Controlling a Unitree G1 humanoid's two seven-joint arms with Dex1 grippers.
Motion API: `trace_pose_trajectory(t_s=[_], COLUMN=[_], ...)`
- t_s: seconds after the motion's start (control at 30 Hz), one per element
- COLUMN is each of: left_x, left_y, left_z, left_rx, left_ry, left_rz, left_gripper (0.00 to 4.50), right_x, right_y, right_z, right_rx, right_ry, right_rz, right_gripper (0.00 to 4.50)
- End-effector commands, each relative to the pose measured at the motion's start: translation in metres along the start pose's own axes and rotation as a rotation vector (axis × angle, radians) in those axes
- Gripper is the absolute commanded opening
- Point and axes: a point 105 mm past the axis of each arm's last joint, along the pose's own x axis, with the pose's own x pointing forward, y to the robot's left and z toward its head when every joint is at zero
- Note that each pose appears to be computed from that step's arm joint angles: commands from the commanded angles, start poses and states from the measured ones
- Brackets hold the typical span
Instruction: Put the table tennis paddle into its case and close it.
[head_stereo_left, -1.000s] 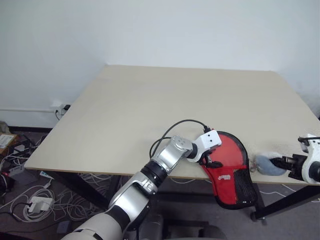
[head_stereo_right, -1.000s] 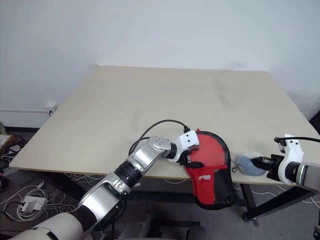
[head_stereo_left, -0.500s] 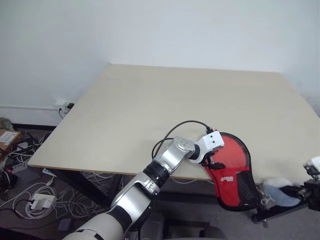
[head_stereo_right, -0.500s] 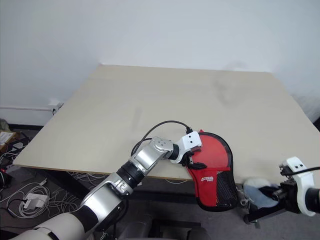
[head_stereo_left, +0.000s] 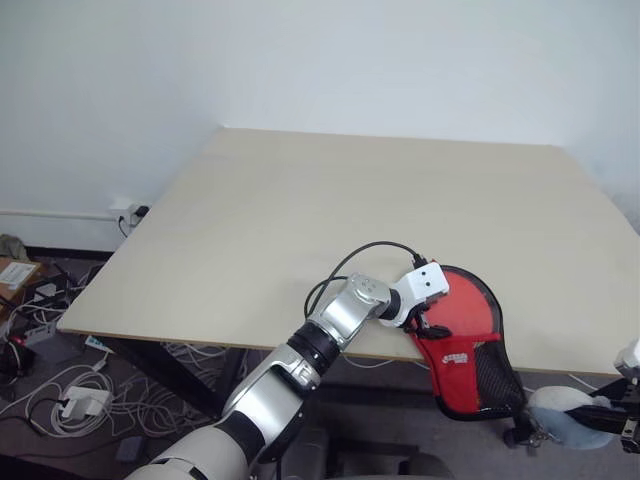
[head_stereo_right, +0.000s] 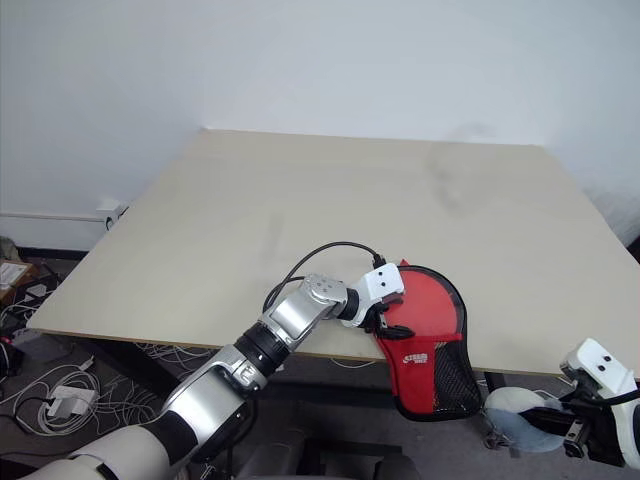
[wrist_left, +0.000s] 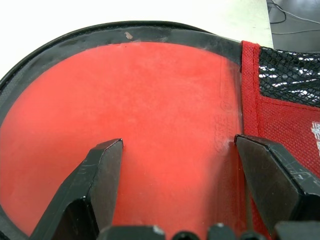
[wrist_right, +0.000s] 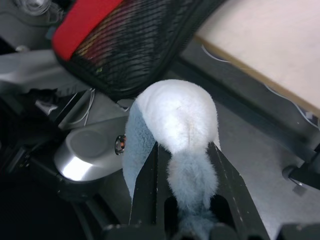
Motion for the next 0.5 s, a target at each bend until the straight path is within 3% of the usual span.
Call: trace_pose_trajectory(t_s=[0.03,0.07,0.1,0.37,0.5], left_x=[-0.001,-0.001,-0.002,-0.005,-0.009], left_y=[0.004,0.005,0.005,0.009,0.016], left_z=[-0.026,-0.026,-0.027,-0.026,-0.023], left_rx=[-0.023,-0.023,-0.023,-0.026,-0.035], left_ry=[0.102,0.103,0.104,0.099,0.084], left_rz=[0.020,0.021,0.022,0.030,0.044], left_gripper=[3.78,3.78,3.78,3.78,3.78], right_x=[0.001,0.000,-0.001,-0.013,-0.019], right_y=[-0.001,-0.002,-0.007,-0.019,-0.022], right_z=[0.000,0.002,0.004,0.026,0.040], right_rx=[-0.036,-0.031,-0.015,0.031,0.039], right_ry=[0.015,0.001,-0.011,-0.132,-0.206], right_rz=[-0.020,-0.024,-0.051,-0.104,-0.125], right_gripper=[0.03,0.03,0.74,3.50,3.50])
